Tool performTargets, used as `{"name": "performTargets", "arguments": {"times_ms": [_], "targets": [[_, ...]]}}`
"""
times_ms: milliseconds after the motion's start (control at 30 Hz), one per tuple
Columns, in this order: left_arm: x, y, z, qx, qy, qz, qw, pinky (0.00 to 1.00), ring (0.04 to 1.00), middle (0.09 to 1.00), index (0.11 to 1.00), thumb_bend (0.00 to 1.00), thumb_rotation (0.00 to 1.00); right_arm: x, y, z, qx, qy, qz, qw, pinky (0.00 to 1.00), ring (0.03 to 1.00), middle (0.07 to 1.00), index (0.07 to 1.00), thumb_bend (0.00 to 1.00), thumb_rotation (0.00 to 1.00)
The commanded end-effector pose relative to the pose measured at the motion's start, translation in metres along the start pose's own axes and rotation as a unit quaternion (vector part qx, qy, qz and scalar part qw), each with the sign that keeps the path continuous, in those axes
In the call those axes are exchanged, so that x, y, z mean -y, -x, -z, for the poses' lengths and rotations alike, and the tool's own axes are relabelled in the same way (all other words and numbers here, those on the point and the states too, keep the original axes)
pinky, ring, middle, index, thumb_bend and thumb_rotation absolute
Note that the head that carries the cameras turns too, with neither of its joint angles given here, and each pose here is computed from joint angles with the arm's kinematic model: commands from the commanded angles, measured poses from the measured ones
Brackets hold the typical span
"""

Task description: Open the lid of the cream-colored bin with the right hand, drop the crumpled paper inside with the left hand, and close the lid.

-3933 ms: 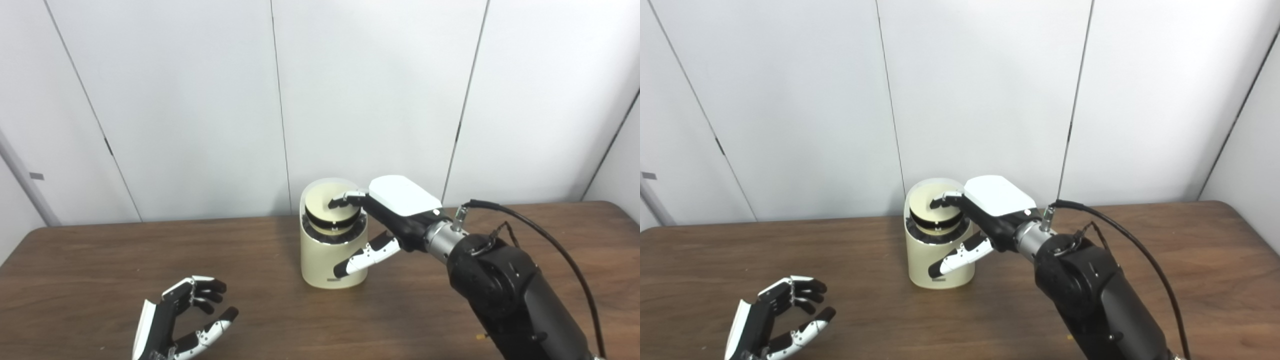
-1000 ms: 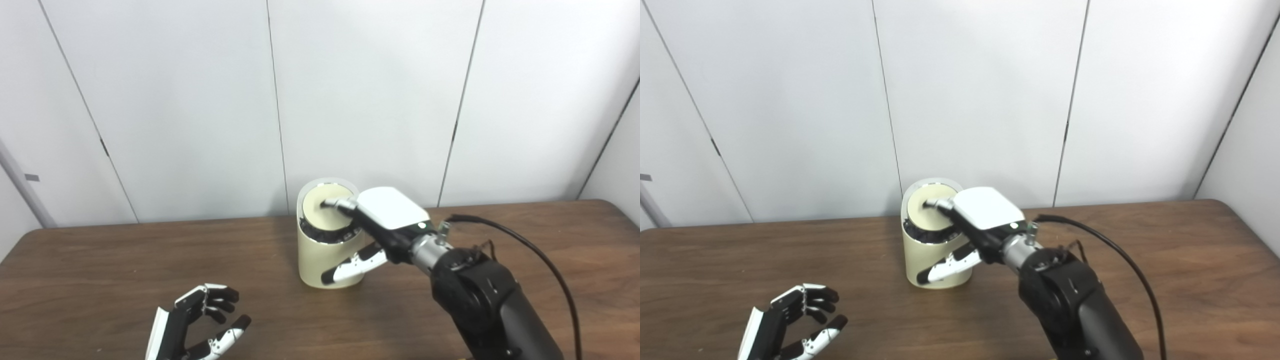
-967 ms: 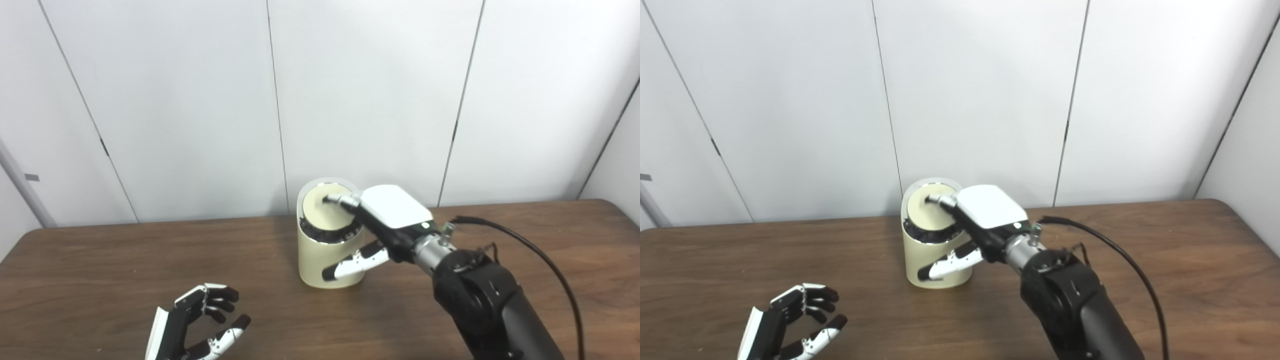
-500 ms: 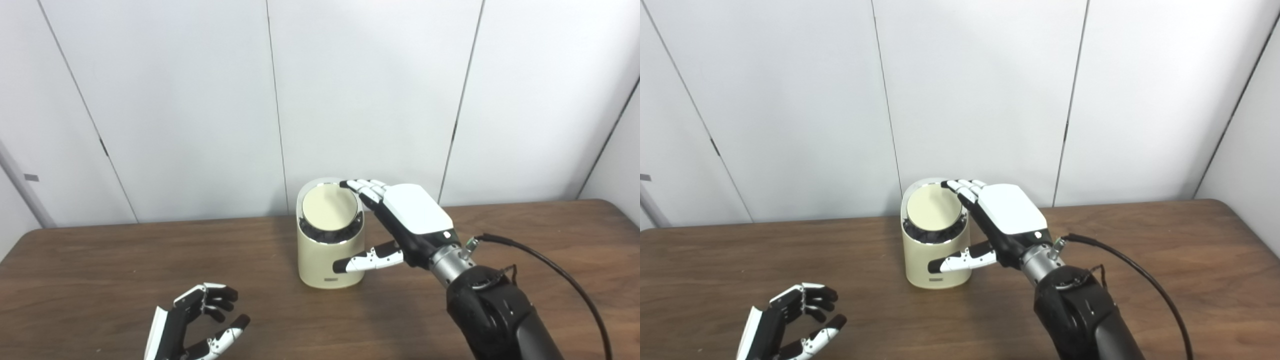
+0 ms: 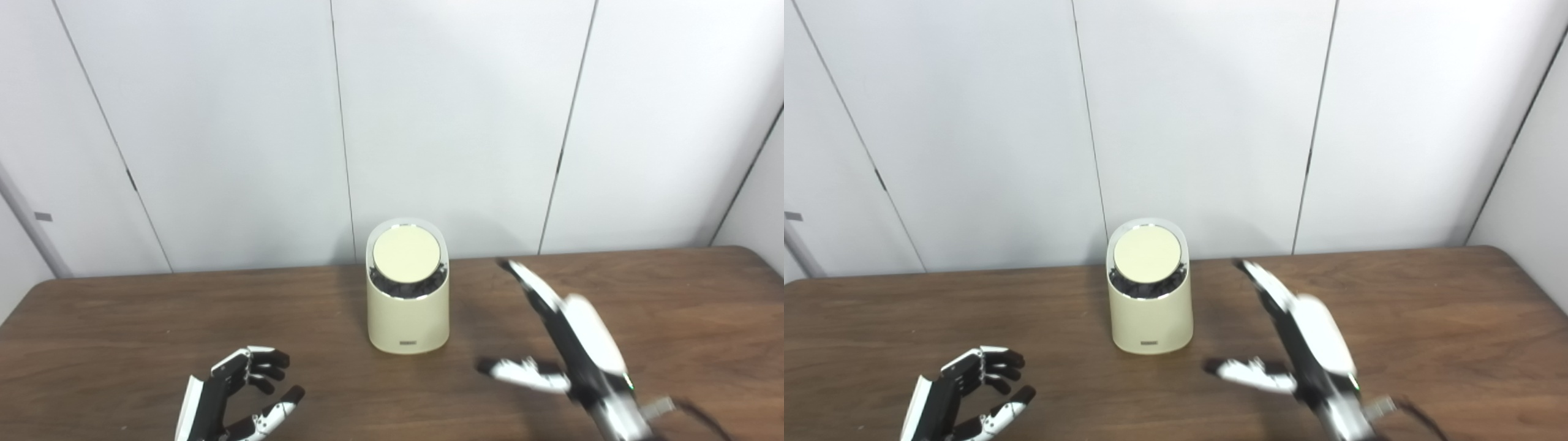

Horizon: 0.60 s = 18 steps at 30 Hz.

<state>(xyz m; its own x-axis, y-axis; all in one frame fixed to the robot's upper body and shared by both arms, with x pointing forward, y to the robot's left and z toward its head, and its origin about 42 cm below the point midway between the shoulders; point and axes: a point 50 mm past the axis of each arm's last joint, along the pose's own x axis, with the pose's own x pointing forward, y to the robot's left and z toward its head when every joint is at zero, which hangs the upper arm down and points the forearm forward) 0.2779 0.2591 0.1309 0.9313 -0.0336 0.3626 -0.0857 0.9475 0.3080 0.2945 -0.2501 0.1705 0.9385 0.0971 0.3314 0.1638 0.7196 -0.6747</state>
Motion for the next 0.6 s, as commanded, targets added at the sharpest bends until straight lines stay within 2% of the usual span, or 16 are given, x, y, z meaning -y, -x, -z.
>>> {"name": "performTargets", "arguments": {"times_ms": [0, 167, 267, 367, 567], "targets": [[-0.008, -0.002, -0.003, 0.024, -0.006, -0.006, 1.0, 0.47, 0.567, 0.61, 0.588, 0.74, 0.18, 0.008, -0.006, -0.01, 0.052, -0.025, 0.047, 0.997, 0.84, 0.917, 0.93, 0.938, 0.82, 0.71], [-0.014, 0.0, -0.001, 0.028, -0.008, -0.009, 1.0, 0.48, 0.585, 0.621, 0.598, 0.74, 0.21, -0.005, 0.023, 0.009, 0.038, -0.072, 0.071, 0.994, 0.83, 0.898, 0.909, 0.907, 0.81, 0.71], [-0.016, 0.001, -0.001, 0.03, -0.016, -0.01, 0.999, 0.49, 0.598, 0.628, 0.605, 0.73, 0.23, -0.011, 0.033, 0.012, 0.034, -0.093, 0.08, 0.992, 0.82, 0.893, 0.91, 0.901, 0.8, 0.7], [-0.018, 0.001, -0.001, 0.033, -0.022, -0.012, 0.999, 0.49, 0.604, 0.631, 0.611, 0.73, 0.24, -0.014, 0.035, 0.013, 0.034, -0.111, 0.089, 0.989, 0.83, 0.895, 0.911, 0.896, 0.77, 0.66], [-0.018, 0.0, -0.001, 0.04, -0.03, -0.017, 0.999, 0.5, 0.609, 0.634, 0.615, 0.73, 0.25, -0.02, 0.035, 0.02, 0.022, -0.111, 0.093, 0.989, 0.83, 0.891, 0.899, 0.886, 0.75, 0.68]]}}
